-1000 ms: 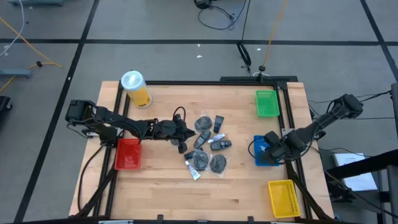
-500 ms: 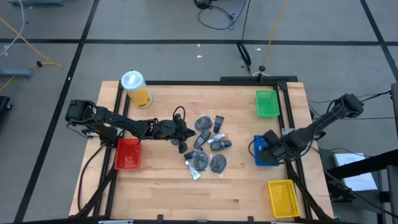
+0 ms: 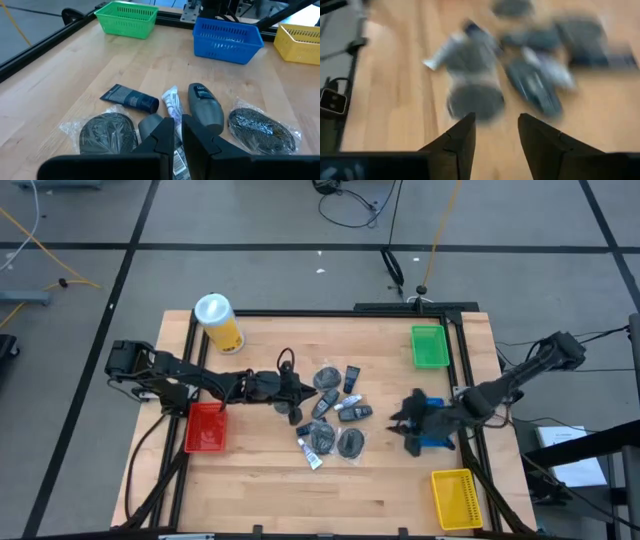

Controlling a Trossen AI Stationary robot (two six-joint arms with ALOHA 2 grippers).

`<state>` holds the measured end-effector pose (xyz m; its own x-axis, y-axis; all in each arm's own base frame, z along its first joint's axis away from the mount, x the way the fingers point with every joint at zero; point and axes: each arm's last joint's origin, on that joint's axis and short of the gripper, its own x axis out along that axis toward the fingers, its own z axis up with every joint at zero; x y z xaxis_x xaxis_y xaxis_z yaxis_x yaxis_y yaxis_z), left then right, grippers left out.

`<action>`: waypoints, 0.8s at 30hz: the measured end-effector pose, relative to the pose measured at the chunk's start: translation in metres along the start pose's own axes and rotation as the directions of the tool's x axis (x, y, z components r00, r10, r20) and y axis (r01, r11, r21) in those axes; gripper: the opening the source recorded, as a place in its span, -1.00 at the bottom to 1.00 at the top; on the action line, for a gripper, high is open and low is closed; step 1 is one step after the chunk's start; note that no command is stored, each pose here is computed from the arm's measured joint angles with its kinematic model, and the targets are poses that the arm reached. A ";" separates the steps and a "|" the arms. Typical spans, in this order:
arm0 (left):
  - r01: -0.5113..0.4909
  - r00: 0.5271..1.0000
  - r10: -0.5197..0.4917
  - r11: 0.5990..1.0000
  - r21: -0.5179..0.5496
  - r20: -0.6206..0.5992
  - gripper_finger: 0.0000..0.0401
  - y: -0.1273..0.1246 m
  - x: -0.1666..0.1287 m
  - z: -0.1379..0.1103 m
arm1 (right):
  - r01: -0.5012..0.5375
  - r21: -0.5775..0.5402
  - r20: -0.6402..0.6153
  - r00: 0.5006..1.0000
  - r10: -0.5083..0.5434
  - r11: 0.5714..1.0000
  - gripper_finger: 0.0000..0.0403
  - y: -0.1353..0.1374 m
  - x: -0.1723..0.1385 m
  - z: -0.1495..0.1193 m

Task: Pick & Place Travel size toiletries
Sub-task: Put the deodorant into the green bin

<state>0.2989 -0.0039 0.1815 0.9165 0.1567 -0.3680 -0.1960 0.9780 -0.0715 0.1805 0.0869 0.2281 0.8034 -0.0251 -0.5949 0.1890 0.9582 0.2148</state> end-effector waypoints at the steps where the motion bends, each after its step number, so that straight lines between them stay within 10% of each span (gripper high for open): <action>1: 0.000 1.000 0.000 1.000 0.000 0.002 -0.85 0.000 0.000 0.000 | -0.020 -0.065 0.049 0.999 0.023 0.998 -0.34 0.002 0.008 0.001; 7: 0.002 1.000 -0.002 1.000 0.000 0.003 -0.85 -0.001 0.000 0.000 | -0.040 -0.166 0.111 0.992 0.059 0.985 -0.26 -0.017 0.056 0.004; 17: 0.003 1.000 -0.003 1.000 0.013 0.001 -0.85 -0.001 0.000 0.000 | -0.010 -0.304 -0.023 1.000 0.004 0.953 0.41 -0.063 0.103 0.002; 24: 0.003 1.000 -0.003 1.000 0.019 0.000 -0.85 -0.001 0.000 0.000 | -0.055 -0.380 -0.060 0.998 0.034 0.923 0.41 -0.074 0.132 -0.009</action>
<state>0.2989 -0.0048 0.1816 0.9172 0.1540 -0.3674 -0.1869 0.9808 -0.0553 0.2676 0.0153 0.1261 0.7738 0.0251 -0.6329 -0.0841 0.9944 -0.0635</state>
